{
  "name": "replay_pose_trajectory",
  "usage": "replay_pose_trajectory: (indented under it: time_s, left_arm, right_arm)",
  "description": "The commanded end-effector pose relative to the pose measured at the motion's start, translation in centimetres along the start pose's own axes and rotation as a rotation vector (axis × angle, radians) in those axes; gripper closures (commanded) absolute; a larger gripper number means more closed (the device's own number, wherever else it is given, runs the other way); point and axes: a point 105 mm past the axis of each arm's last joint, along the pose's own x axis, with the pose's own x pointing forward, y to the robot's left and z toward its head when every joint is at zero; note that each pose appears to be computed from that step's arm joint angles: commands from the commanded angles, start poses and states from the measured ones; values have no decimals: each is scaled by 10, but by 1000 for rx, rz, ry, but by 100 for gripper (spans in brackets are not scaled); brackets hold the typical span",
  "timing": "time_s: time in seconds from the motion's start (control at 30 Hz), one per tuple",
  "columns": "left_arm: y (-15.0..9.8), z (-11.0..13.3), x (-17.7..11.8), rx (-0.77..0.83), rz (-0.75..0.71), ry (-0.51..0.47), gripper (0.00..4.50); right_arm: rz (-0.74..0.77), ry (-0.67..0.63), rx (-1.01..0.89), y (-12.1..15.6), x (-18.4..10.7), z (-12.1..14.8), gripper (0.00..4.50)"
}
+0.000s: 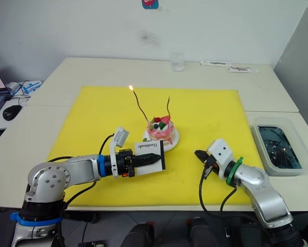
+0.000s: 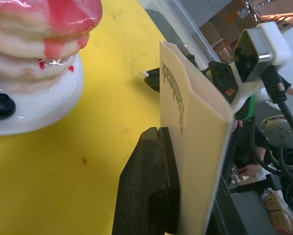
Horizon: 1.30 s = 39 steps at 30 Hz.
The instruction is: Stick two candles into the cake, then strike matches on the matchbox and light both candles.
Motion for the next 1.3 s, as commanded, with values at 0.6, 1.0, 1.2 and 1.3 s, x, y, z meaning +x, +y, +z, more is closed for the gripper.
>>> replay_pose_trajectory:
  time_s: [0.6, 1.0, 1.2, 1.3]
  left_arm:
    - [-10, 6, -5, 43, -29, -4, 450]
    - [-9, 6, -3, 40, -29, -3, 450]
    - [-9, 6, -4, 38, -26, -7, 450]
    - [-8, 6, -4, 36, -25, -10, 450]
  right_arm:
    - [-34, -52, 45, -9, -4, -13, 244]
    - [-34, -14, 44, -2, 0, -21, 443]
    - [-10, -46, 36, -1, -2, -9, 443]
    - [12, -73, 21, -2, -3, 2, 443]
